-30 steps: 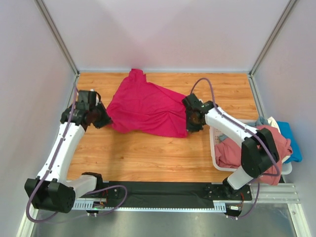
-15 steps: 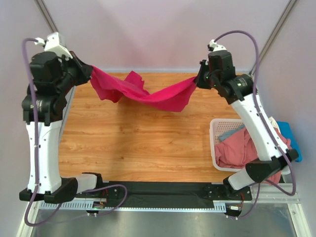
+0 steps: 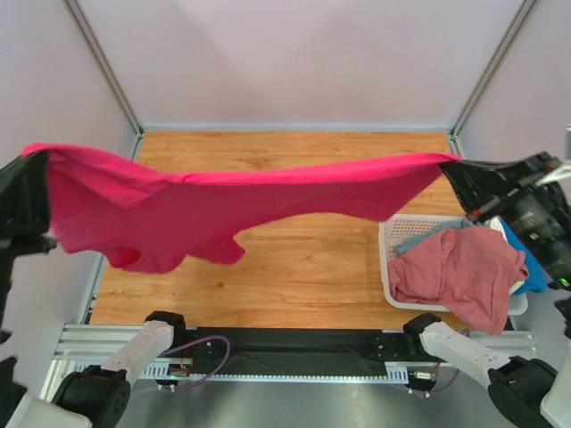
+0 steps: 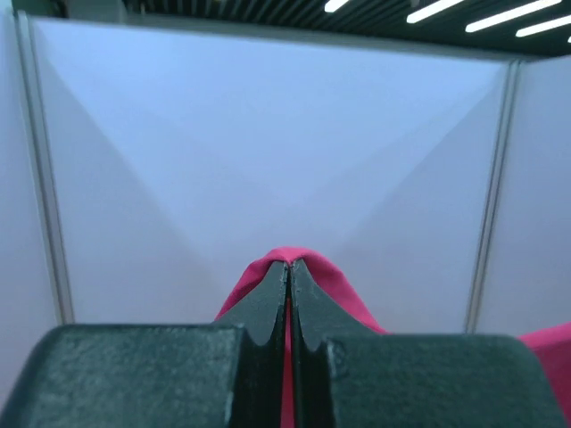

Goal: Fold and stack the t-shirts
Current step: Flatten the tshirt out

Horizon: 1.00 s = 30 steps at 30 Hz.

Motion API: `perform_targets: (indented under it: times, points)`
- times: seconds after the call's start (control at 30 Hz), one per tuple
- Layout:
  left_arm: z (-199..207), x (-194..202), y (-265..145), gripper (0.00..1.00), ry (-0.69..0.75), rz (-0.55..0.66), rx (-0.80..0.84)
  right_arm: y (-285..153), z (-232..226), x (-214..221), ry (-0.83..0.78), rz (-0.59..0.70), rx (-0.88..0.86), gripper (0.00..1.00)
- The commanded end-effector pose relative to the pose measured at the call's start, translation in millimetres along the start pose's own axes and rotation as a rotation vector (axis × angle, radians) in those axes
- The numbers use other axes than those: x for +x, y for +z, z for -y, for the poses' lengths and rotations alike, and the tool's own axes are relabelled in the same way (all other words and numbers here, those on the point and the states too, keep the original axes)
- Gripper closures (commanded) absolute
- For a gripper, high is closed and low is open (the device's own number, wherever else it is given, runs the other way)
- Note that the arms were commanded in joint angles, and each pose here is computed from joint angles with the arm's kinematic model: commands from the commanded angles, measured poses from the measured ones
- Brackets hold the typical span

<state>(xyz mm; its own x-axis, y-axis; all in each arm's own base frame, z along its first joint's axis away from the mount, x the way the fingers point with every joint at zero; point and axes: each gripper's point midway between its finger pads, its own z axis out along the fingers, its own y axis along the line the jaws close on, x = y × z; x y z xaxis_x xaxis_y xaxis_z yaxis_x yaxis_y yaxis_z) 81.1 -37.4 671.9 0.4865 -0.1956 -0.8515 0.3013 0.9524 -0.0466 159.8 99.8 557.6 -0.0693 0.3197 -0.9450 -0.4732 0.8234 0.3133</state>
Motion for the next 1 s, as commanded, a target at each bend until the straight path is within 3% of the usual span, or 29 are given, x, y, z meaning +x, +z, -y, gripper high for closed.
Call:
perform_targets:
  times: [0.0, 0.1, 0.23, 0.27, 0.33, 0.37, 0.43, 0.47, 0.57, 0.6, 0.67, 0.7, 0.73, 0.8, 0.83, 0.87, 0.9, 0.93, 0.97]
  points:
    - [-7.5, -36.6, -6.4, 1.00, 0.087, 0.118, -0.015, -5.7, -11.4, 6.3, -0.026, -0.052, -0.066, 1.00]
    - [-15.5, -37.5, 7.6, 1.00, 0.111, 0.129, -0.038, 14.3, -7.2, 20.5, -0.017, -0.097, -0.056, 1.00]
    - [-20.5, 38.8, 69.7, 1.00, 0.109, -0.063, -0.015, 69.8, 11.7, 62.1, -0.009, -0.185, -0.007, 1.00]
    - [-23.4, 87.3, 87.6, 1.00, 0.107, -0.172, -0.006, 88.9, 20.4, 80.6, -0.012, -0.229, 0.017, 1.00]
    - [-31.8, 144.5, 112.8, 1.00, 0.122, -0.273, -0.015, 118.9, 38.8, 115.0, -0.023, -0.282, 0.064, 1.00]
    - [-40.3, 204.4, 120.7, 1.00, 0.139, -0.397, -0.023, 131.8, 47.6, 129.1, -0.046, -0.309, 0.082, 1.00]
    - [-52.7, 275.1, 142.1, 1.00, 0.159, -0.498, -0.032, 168.1, 78.3, 176.6, -0.061, -0.374, 0.147, 1.00]
    - [-57.4, 333.6, 138.6, 1.00, 0.151, -0.600, -0.011, 179.8, 90.8, 190.8, -0.047, -0.392, 0.173, 1.00]
    - [-87.8, 444.1, 155.8, 1.00, 0.062, -0.728, -0.027, 226.2, 140.7, 251.8, 0.031, -0.450, 0.213, 1.00]
    - [-106.5, 501.9, 160.6, 1.00, 0.039, -0.806, -0.053, 245.8, 168.3, 284.8, 0.043, -0.505, 0.253, 1.00]
    - [-116.9, 543.6, 175.8, 1.00, 0.009, -0.840, -0.050, 267.2, 192.5, 309.0, 0.043, -0.540, 0.283, 1.00]
    - [-127.4, 601.3, 171.3, 1.00, -0.020, -0.926, -0.062, 275.8, 208.5, 319.1, 0.049, -0.555, 0.297, 1.00]
    - [-136.0, 603.7, 191.6, 1.00, -0.029, -0.896, -0.066, 285.6, 229.4, 359.1, 0.068, -0.645, 0.315, 1.00]
    - [-141.3, 660.9, 193.5, 1.00, -0.095, -0.943, -0.059, 304.1, 248.7, 355.2, 0.059, -0.650, 0.337, 1.00]
    - [-144.2, 674.6, 196.2, 1.00, -0.112, -0.947, -0.056, 308.5, 265.3, 382.9, 0.073, -0.706, 0.355, 1.00]
    - [-144.4, 671.1, 215.8, 1.00, -0.123, -0.908, -0.038, 312.0, 272.5, 388.4, 0.084, -0.719, 0.361, 1.00]
    - [-146.5, 705.4, 206.4, 1.00, -0.159, -0.965, -0.043, 321.2, 281.9, 380.1, 0.087, -0.707, 0.368, 1.00]
    - [-147.1, 699.0, 225.2, 1.00, -0.165, -0.927, -0.029, 323.6, 287.8, 383.9, 0.088, -0.720, 0.369, 1.00]
    - [-146.5, 720.4, 220.3, 1.00, -0.188, -0.955, -0.020, 333.9, 295.5, 387.8, 0.096, -0.723, 0.365, 1.00]
